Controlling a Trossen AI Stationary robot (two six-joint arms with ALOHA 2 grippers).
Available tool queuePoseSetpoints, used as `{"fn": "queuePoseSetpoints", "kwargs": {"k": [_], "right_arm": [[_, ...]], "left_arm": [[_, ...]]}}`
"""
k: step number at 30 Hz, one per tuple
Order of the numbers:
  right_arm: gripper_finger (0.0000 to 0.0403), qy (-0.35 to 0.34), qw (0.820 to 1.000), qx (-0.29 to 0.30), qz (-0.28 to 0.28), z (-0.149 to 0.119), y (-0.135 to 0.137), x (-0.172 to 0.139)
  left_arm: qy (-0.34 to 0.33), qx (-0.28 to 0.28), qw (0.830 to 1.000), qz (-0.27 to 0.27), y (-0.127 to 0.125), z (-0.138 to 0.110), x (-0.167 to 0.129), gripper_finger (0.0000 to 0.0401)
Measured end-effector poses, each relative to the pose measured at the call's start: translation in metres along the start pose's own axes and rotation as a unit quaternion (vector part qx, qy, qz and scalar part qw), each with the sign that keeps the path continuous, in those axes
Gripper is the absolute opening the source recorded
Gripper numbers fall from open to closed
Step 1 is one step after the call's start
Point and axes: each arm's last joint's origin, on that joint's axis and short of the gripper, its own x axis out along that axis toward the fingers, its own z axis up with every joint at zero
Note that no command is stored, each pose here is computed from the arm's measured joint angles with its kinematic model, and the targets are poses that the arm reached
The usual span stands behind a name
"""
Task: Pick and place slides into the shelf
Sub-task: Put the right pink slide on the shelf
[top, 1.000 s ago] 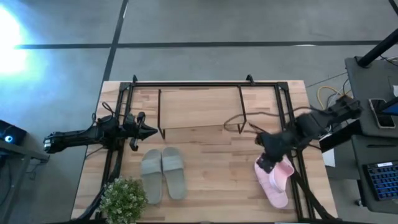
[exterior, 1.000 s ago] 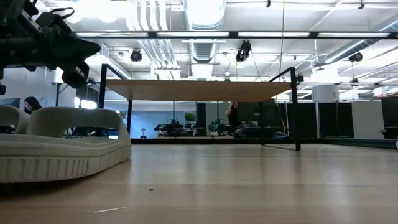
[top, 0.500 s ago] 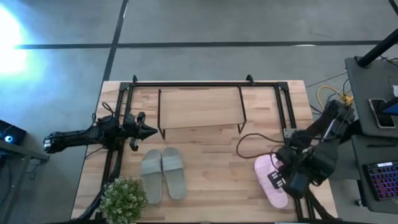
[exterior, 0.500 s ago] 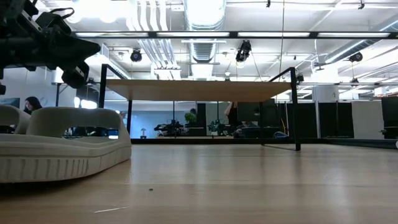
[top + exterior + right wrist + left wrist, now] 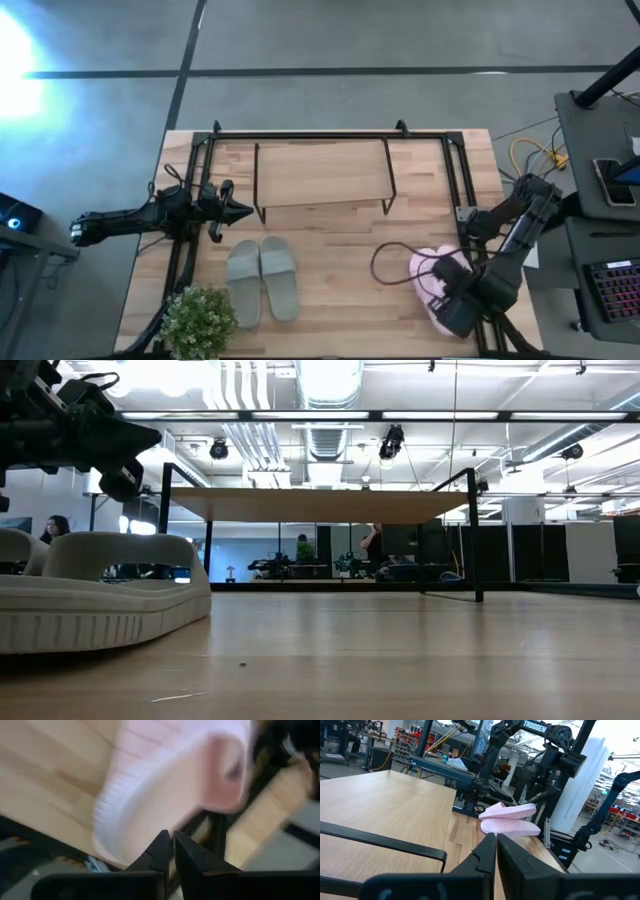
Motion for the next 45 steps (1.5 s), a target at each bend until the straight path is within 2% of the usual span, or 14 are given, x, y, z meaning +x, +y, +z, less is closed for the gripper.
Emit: {"fn": "queuePoseSetpoints", "kwargs": {"k": [6,11,14,18,20,27,30,32,34,41,45], "right_arm": [[0.0084,-0.033,0.998,0.04,0.018,-0.008,-0.013,0.002],[0.0138,-0.091,0.996,0.013,0.02,-0.02,-0.024,0.014],[0.0157,-0.131,0.991,-0.004,0.003,-0.024,-0.031,0.03],[0.0172,-0.158,0.986,0.012,-0.041,-0.02,-0.039,0.056],[0.0176,-0.168,0.984,0.021,-0.058,-0.016,-0.041,0.066],[0.0178,-0.19,0.979,0.027,-0.063,-0.005,-0.047,0.079],[0.0178,-0.198,0.973,0.024,-0.116,-0.001,-0.057,0.085],[0.0178,-0.188,0.977,0.028,-0.096,-0.001,-0.057,0.086],[0.0175,-0.197,0.974,0.032,-0.11,0.003,-0.063,0.09],[0.0157,-0.183,0.977,0.064,-0.088,0.019,-0.08,0.094],[0.0129,-0.16,0.983,0.078,-0.042,0.028,-0.09,0.098]], "left_arm": [[0.0,0.0,1.0,0.0,0.0,0.0,0.0,0.0001],[0.0,0.0,1.0,0.0,0.0,0.0,0.0,0.0001],[0.0,0.0,1.0,0.0,0.0,0.0,0.0,0.0001],[0.0,0.0,1.0,0.0,0.0,0.0,0.0,0.0001],[0.0,0.0,1.0,0.0,0.0,0.0,0.0,0.0001],[0.0,0.0,1.0,0.0,0.0,0.0,0.0,0.0001],[0.0,0.0,1.0,0.0,0.0,0.0,0.0,0.0001],[0.0,0.0,1.0,0.0,0.0,0.0,0.0,0.0001],[-0.001,0.0,1.0,0.0,0.0,0.0,0.0,0.0001],[0.0,0.0,1.0,0.0,0.0,0.0,0.0,0.0001],[0.001,0.0,1.0,0.0,0.0,0.0,0.0,0.0001]]}}
